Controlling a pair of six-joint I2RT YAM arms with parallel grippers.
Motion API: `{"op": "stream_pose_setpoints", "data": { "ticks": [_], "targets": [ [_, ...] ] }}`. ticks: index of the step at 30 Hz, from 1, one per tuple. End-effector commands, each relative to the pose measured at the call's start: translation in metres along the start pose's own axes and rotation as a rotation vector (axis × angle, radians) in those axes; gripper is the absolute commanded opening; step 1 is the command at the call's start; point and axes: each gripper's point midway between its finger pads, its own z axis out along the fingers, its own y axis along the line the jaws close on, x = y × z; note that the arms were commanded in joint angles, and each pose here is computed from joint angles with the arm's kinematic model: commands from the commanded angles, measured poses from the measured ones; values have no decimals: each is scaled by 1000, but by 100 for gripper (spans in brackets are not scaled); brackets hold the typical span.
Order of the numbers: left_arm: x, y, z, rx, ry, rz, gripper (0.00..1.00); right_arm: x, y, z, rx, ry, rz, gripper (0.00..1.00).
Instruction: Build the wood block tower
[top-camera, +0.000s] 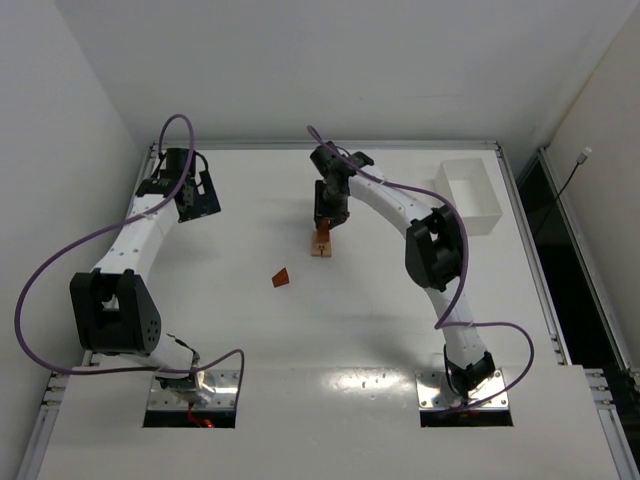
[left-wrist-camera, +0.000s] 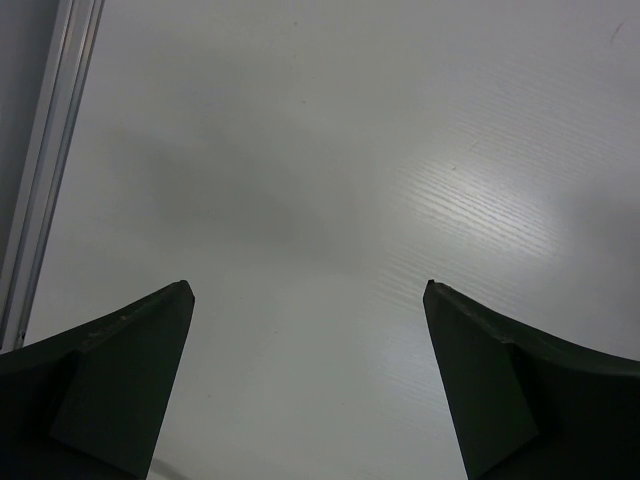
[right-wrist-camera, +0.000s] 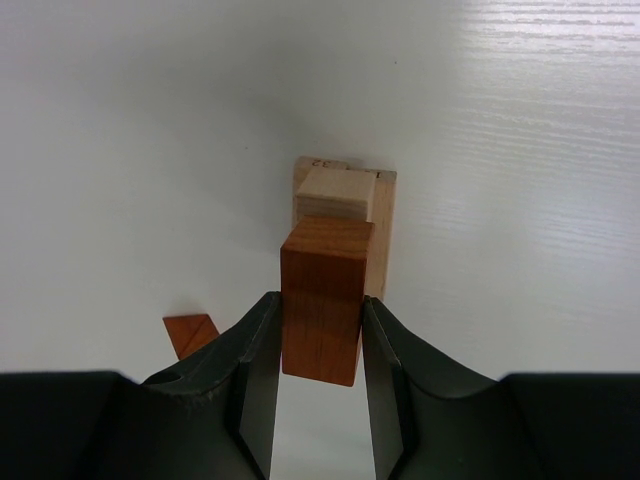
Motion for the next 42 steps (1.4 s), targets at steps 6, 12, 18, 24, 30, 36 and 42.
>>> {"op": "stream_pose_setpoints", "data": {
  "ticks": [6, 12, 18, 24, 30, 36, 42],
  "targets": [
    [-14, -10, 0, 24, -31, -6, 100, -21, 17, -11, -42, -74, -13, 0],
    [-15, -11, 2, 24, -31, -6, 100, -17, 20, -6, -40, -64, -21, 0],
    [-17, -12, 3, 24, -31, -6, 100, -17, 20, -4, -40, -64, -21, 0],
    [-17, -12, 3, 24, -31, -6, 100, -17, 18, 3, -27, -61, -21, 0],
    [-17, -14, 3, 33, -28, -6, 100, -18, 17, 3, -20, -67, -21, 0],
    [-14, -16, 6, 39, -17, -3, 100, -16, 15, 5, -15, -59, -21, 0],
    [-18, -18, 8, 39, -17, -3, 100, -20, 12, 3, -16, -69, -22, 0]
  ]
}}
